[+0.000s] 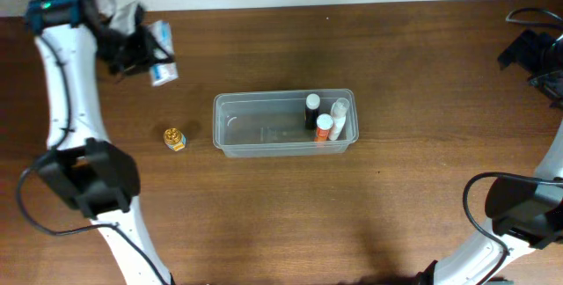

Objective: Pack container
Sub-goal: 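Lift the Panadol box and carry it right over the container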

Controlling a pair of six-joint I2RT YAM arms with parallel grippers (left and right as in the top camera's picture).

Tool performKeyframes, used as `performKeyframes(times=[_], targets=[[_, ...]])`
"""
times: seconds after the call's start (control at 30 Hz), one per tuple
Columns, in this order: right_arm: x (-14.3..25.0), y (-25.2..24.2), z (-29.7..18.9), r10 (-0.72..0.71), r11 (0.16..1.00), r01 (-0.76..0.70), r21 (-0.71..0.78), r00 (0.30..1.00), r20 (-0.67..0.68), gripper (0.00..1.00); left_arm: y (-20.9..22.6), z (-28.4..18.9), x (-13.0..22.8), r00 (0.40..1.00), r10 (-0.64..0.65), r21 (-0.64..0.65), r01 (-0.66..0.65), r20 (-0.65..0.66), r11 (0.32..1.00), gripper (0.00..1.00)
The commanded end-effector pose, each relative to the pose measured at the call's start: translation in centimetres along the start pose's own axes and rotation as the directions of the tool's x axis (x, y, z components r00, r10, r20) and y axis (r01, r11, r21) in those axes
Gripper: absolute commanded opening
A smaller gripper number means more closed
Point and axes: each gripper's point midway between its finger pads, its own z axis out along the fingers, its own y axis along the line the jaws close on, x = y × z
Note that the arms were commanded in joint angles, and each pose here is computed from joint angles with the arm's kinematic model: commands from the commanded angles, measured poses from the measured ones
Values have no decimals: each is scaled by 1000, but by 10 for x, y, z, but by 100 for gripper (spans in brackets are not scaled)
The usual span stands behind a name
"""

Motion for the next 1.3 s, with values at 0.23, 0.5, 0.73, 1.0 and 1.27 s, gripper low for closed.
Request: performKeyframes(times=[0.23, 0.5, 0.73, 1.0, 1.27], targets=[[1, -2, -12, -2, 1000, 2, -12, 1000, 26, 98, -90, 40, 37, 852, 481, -93, -506, -206, 858, 30], [1, -2, -12, -2, 1000, 2, -12, 1000, 26, 98, -124, 63, 71, 675, 627, -159, -719, -389, 676, 29], [1, -2, -12, -2, 1000, 2, -12, 1000, 26, 98, -127, 76, 86, 595, 644, -172, -784, -481, 596, 29], [1, -2, -12, -2, 1000, 2, -12, 1000, 26, 98, -108, 97, 114, 494, 646, -52, -816, -582, 576, 34], [1, -2, -12, -2, 1000, 2, -12, 1000, 26, 98, -109, 121, 140, 343, 746, 161, -844, -571, 512, 34]])
